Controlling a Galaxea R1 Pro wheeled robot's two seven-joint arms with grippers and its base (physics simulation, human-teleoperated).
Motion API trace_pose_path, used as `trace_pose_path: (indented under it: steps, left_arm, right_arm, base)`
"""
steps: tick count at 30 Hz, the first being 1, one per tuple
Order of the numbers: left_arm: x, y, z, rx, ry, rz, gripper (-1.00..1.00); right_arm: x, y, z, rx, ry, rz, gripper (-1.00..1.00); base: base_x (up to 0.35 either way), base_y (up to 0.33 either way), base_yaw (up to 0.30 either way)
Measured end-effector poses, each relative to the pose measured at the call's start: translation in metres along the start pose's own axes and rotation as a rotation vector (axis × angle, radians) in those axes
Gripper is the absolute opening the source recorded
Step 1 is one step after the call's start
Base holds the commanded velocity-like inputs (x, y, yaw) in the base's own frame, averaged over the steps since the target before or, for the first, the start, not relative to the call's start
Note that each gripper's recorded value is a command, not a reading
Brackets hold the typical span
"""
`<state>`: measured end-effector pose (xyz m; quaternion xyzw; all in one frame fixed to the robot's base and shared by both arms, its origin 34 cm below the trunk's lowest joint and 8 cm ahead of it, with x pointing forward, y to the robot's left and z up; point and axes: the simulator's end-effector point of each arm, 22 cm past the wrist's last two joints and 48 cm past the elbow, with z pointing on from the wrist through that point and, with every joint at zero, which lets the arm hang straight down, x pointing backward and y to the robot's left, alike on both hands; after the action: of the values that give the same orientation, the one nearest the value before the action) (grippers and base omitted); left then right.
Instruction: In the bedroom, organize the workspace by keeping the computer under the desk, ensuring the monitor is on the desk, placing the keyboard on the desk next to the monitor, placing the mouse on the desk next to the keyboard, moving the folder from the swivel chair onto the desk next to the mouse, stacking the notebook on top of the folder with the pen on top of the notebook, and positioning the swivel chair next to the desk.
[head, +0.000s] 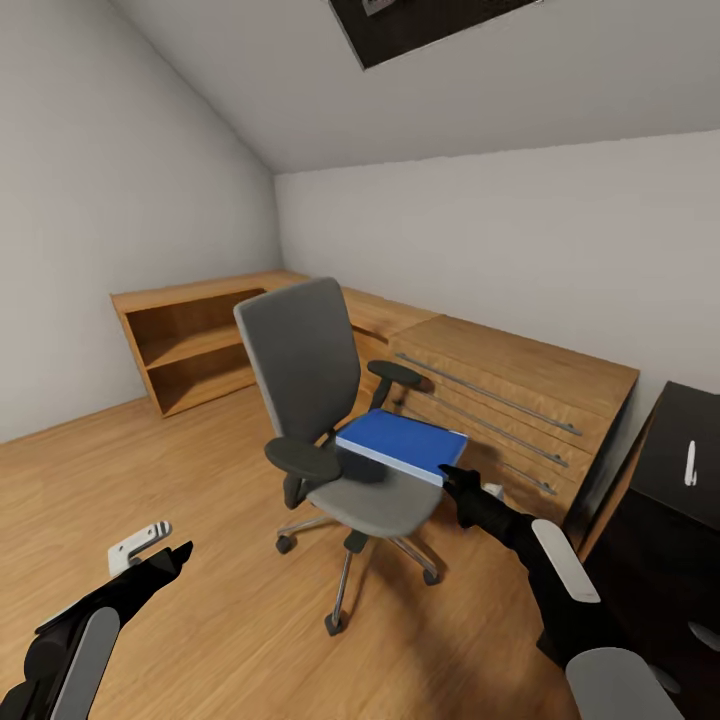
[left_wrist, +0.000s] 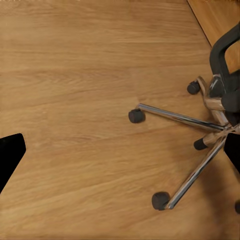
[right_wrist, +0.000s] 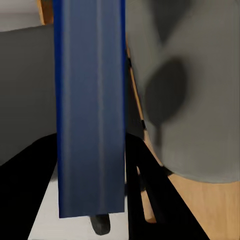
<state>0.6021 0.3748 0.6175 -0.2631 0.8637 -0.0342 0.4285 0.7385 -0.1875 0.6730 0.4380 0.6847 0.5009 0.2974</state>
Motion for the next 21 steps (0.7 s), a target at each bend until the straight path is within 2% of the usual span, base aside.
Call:
trace_pose_path:
  steps: [6,7,13,21]
  left_arm:
    - [-0.01,-0.004,-0.006,0.0,0.0,0.0,1.0]
    - [-0.012,-0.005,-0.007,0.0,0.0,0.0,1.0]
    - [-0.022,-0.01,-0.013,0.0,0.0,0.0,1.0]
    - [-0.034,-0.015,-0.021,-0.001,0.001,0.0,1.0]
  right_arm:
    - [-0.003,0.022,-0.004,-0.013,-0.01,-0.032,-1.0]
    - [-0.005,0.033,-0.006,-0.03,-0.015,-0.045,-1.0]
    - [-0.009,0.057,-0.01,-0.033,-0.034,-0.119,-1.0]
    - [-0.012,0.09,-0.018,-0.059,-0.048,-0.157,-1.0]
  base:
    - [-0.001,0.0,0.0]
    - [0.0,0.0,0.0]
    - [0.0,0.0,0.0]
    - [-0.067,0.0,0.0]
